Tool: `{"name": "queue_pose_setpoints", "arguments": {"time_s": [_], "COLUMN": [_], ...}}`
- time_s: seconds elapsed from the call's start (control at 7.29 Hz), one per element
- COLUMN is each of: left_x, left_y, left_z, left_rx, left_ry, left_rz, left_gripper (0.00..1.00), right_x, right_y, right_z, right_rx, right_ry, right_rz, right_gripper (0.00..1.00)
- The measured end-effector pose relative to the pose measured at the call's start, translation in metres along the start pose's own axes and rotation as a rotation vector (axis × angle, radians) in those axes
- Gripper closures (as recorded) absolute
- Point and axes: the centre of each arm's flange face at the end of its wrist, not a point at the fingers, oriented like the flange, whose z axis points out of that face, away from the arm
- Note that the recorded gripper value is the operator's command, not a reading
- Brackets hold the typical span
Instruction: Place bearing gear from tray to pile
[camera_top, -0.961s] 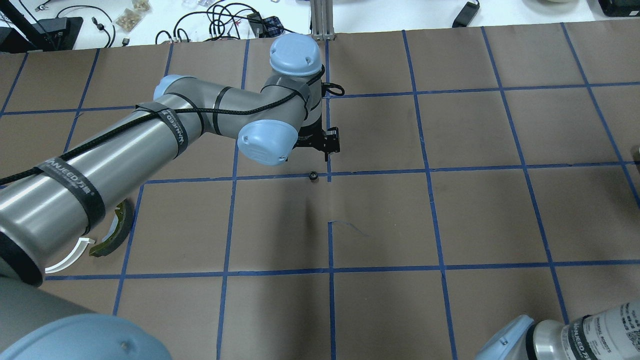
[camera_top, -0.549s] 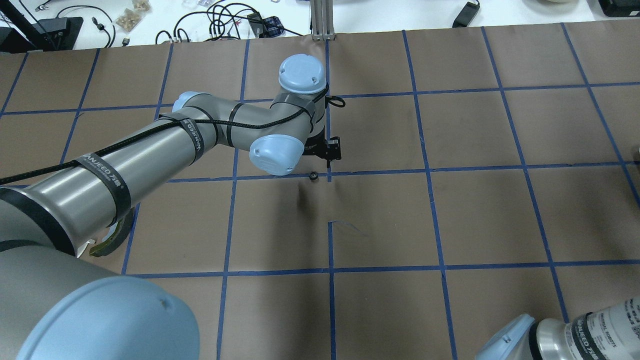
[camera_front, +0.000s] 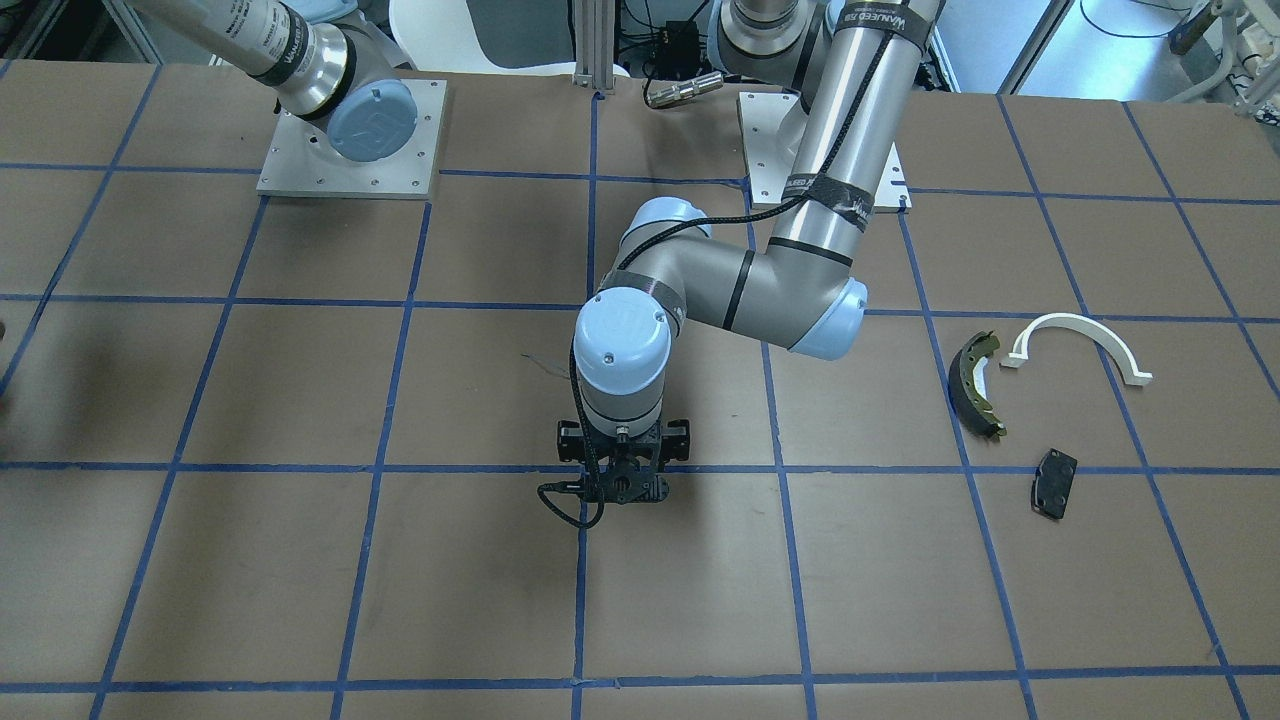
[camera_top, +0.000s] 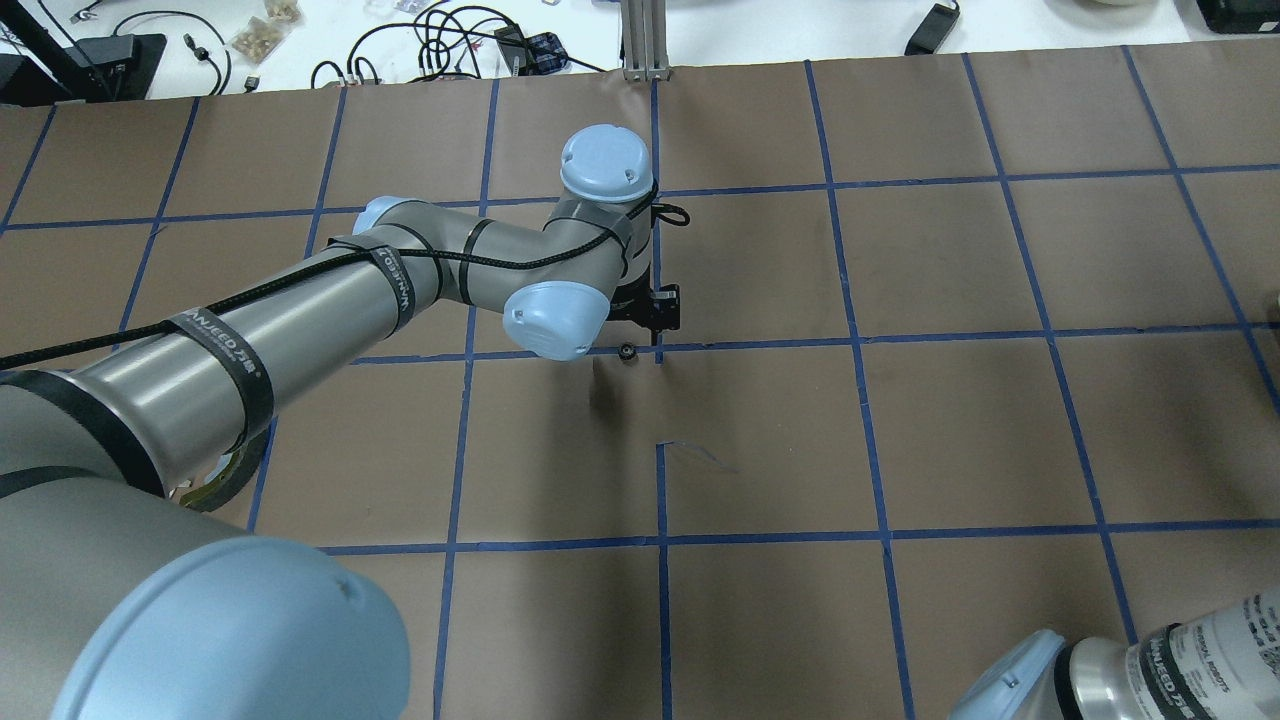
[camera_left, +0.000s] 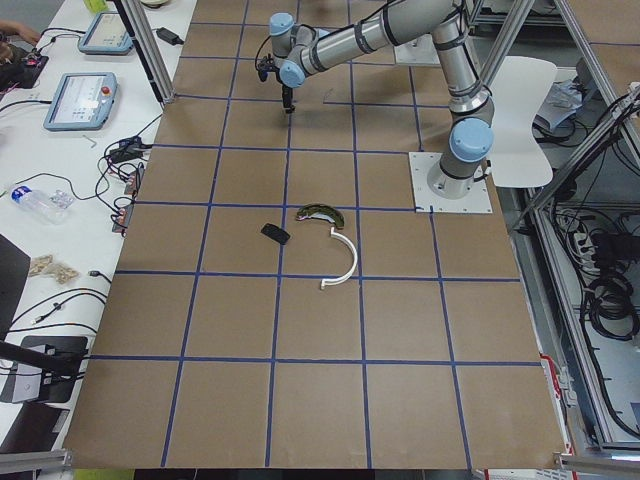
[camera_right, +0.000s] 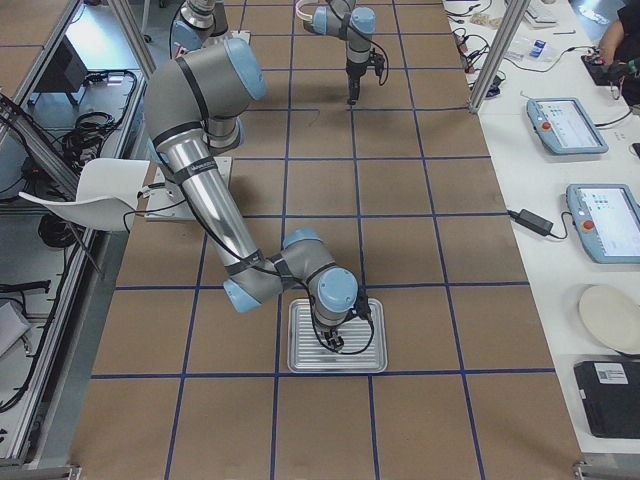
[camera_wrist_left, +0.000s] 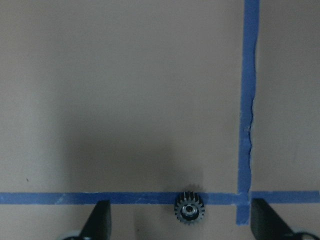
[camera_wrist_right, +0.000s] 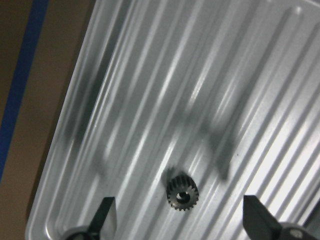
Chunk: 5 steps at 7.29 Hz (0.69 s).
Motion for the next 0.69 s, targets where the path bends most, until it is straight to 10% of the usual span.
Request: {"name": "queue_pose_setpoints", "arguments": {"time_s": [0.27, 0.69], "left_x": [-0.0004, 0.0004], "left_y": [0.0006, -0.0005], "left_z": [0.0030, 0.0084], "left_rx": [0.001, -0.001], "left_ry": [0.004, 0.007], "left_rz": [0.001, 0.012], "left_gripper": [0.47, 1.00], "right_x": [0.0024, 0.0039], "right_y": [-0.0015, -0.0022], "right_z": [0.0100, 0.0141], "right_rx": [0.000, 0.000], "right_ry": [0.002, 0.010], "right_rz": [-0.003, -0.001], "right_gripper": [0.24, 0.84]}}
